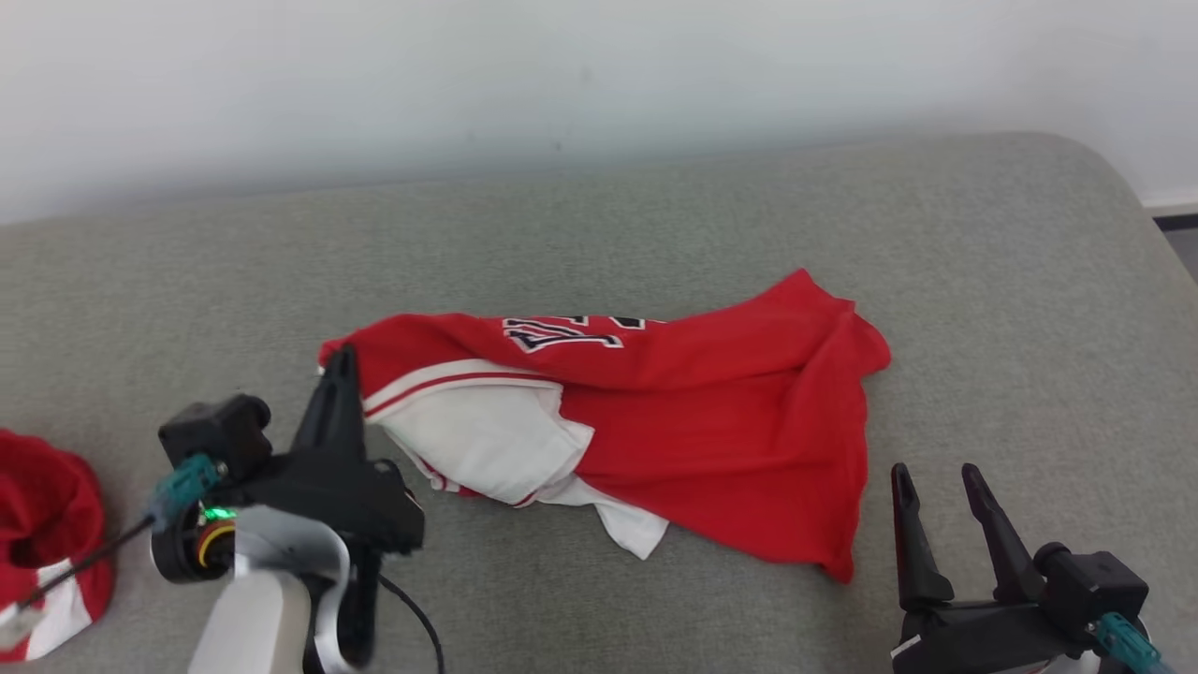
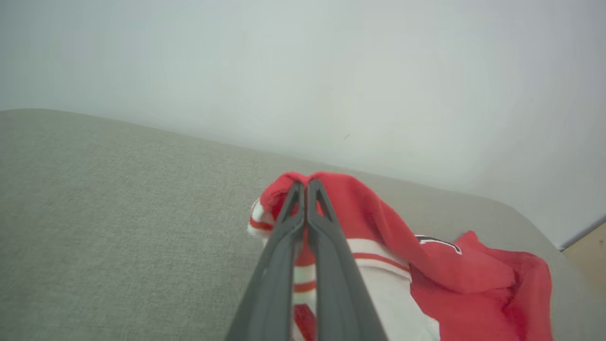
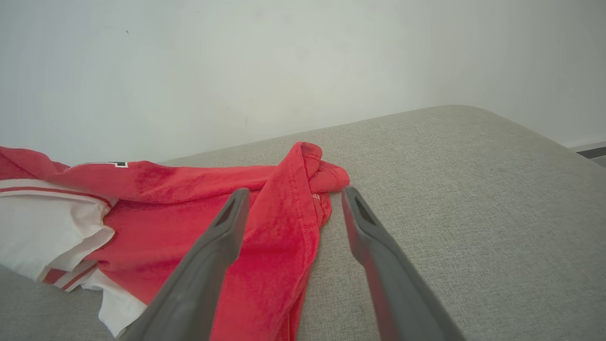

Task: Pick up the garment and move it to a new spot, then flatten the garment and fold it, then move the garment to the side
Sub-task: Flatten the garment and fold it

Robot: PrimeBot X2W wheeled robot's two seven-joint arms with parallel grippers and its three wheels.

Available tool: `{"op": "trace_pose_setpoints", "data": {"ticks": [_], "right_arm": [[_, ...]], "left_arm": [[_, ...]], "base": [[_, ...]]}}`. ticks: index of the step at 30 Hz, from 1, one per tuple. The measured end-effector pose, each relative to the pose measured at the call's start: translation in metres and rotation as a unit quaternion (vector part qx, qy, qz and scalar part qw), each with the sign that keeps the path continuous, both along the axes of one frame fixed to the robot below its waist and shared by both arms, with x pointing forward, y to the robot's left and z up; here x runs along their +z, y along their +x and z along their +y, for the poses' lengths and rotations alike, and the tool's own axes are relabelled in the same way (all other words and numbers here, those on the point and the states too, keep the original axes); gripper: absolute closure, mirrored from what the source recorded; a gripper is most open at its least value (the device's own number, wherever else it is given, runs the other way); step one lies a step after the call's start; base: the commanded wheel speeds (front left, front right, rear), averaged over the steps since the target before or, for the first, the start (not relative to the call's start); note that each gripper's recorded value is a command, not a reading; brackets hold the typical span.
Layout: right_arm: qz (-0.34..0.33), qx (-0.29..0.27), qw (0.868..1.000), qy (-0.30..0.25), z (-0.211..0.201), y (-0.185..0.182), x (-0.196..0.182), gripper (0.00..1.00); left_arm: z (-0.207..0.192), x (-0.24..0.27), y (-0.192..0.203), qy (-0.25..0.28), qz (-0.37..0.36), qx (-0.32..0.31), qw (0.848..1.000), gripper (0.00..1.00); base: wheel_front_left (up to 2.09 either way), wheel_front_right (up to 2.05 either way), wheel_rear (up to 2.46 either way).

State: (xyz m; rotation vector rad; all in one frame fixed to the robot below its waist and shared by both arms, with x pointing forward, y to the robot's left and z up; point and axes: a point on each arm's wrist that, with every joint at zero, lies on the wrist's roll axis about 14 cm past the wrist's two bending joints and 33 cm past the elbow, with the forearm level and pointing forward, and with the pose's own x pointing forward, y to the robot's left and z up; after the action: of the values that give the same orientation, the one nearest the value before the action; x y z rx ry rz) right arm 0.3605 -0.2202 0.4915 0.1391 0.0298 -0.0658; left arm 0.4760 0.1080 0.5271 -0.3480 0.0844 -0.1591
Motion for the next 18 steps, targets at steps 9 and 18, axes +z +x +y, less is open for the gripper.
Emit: {"op": "trace_pose_setpoints", "data": {"ticks": [9, 18], "right_arm": [[-0.008, 0.016, 1.000, 0.002, 0.010, 0.006, 0.004, 0.00], [-0.009, 0.021, 1.000, 0.003, 0.013, 0.012, 0.003, 0.00]], "left_arm": [[-0.011, 0.073, -0.072, -0.028, -0.047, -0.029, 0.998, 1.00], [-0.018, 0.036, -0.064, -0.019, 0.032, -0.042, 0.998, 1.00]], "base": [[0.00, 0.00, 0.00], [0.00, 0.00, 0.00]]}}
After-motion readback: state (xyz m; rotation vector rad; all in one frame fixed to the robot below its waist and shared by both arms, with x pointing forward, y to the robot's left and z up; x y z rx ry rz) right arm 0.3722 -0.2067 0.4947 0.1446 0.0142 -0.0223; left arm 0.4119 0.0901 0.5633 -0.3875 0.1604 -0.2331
